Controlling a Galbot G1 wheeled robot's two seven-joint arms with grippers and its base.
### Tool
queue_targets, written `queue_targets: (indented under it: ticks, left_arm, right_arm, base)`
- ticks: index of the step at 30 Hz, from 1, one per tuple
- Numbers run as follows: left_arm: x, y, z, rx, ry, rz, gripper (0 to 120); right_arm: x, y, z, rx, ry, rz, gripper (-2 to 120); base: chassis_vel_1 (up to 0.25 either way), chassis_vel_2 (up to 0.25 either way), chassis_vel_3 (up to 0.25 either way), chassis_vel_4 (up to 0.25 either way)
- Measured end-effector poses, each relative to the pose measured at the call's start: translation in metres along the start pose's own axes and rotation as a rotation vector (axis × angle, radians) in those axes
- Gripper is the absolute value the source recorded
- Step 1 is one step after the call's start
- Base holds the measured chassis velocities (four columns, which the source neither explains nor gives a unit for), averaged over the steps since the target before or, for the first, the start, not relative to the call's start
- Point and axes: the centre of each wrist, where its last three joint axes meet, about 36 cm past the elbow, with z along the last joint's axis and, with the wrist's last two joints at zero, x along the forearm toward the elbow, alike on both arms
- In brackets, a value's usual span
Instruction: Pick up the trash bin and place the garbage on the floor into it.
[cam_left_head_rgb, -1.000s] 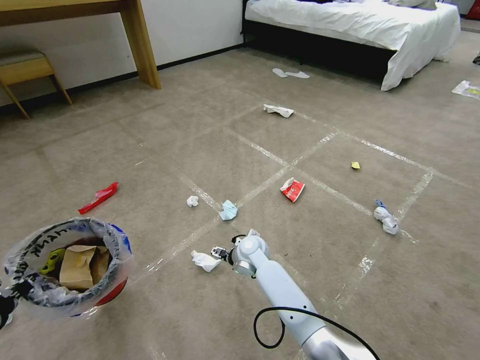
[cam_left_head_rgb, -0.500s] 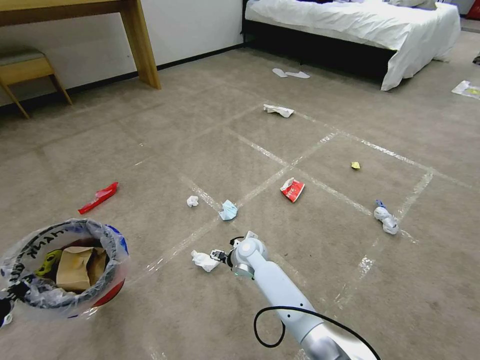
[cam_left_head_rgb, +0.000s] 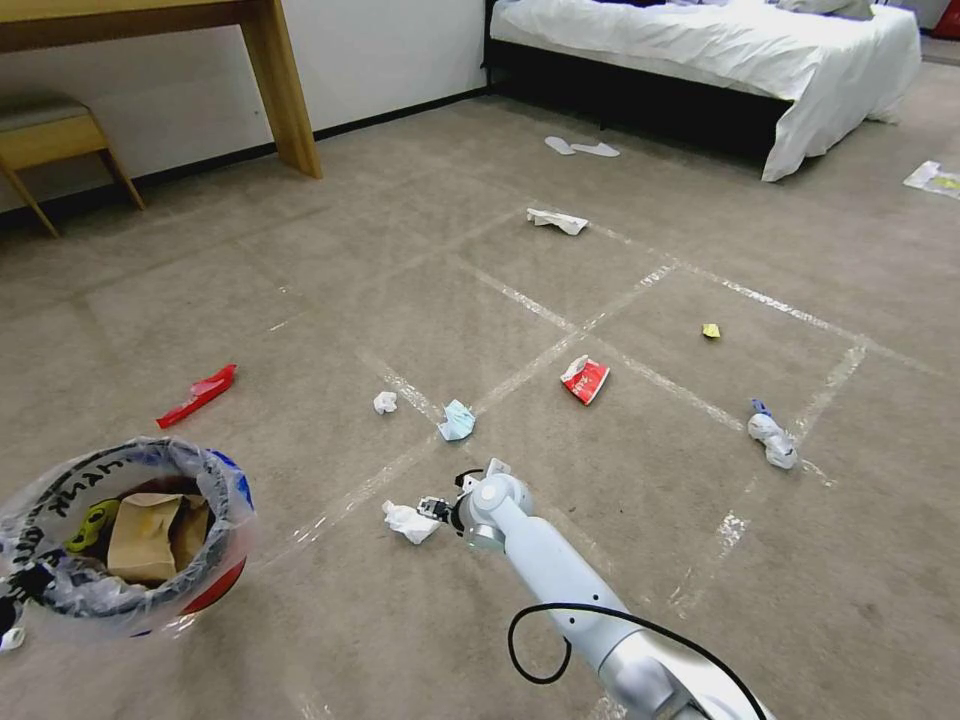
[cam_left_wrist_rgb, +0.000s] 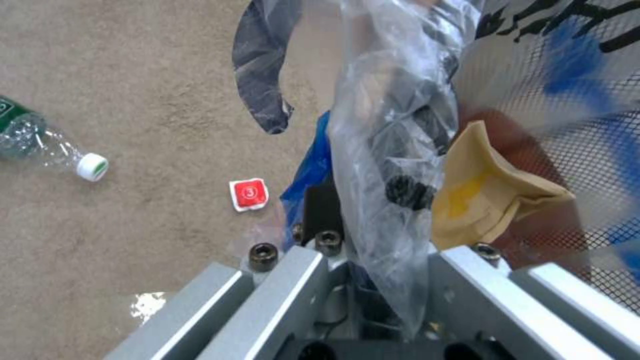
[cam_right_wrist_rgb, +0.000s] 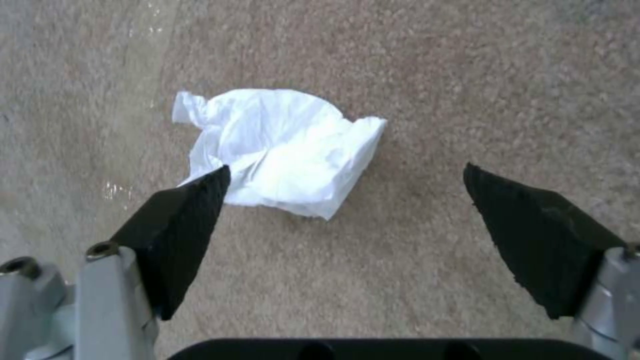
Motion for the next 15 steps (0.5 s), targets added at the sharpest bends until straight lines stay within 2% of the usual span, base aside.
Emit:
queue_targets:
  ticks: [7, 12, 15]
  left_arm:
    - [0.0002, 0.0006, 0.0006, 0.001, 0.0, 0.0, 0]
    - [0.0011, -0.0007, -0.0001, 0.0, -0.004, 0.003, 0]
    - [0.002, -0.002, -0.0006, -0.003, -0.007, 0.005, 0]
  right_arm:
    - [-0.0008, 0.0033, 0.0047, 0.019, -0.002, -0.011, 85]
    - [-0.0028, 0.0075, 0.0078, 0.045, -0.001, -0.033, 75]
    - [-0.0041, 0.0078, 0.0063, 0.053, -0.004, -0.037, 74]
  base:
    - [0.0, 0.0, 0.0, 0.0]
    - [0.0, 0.0, 0.0, 0.0]
    - [0.0, 0.0, 0.0, 0.0]
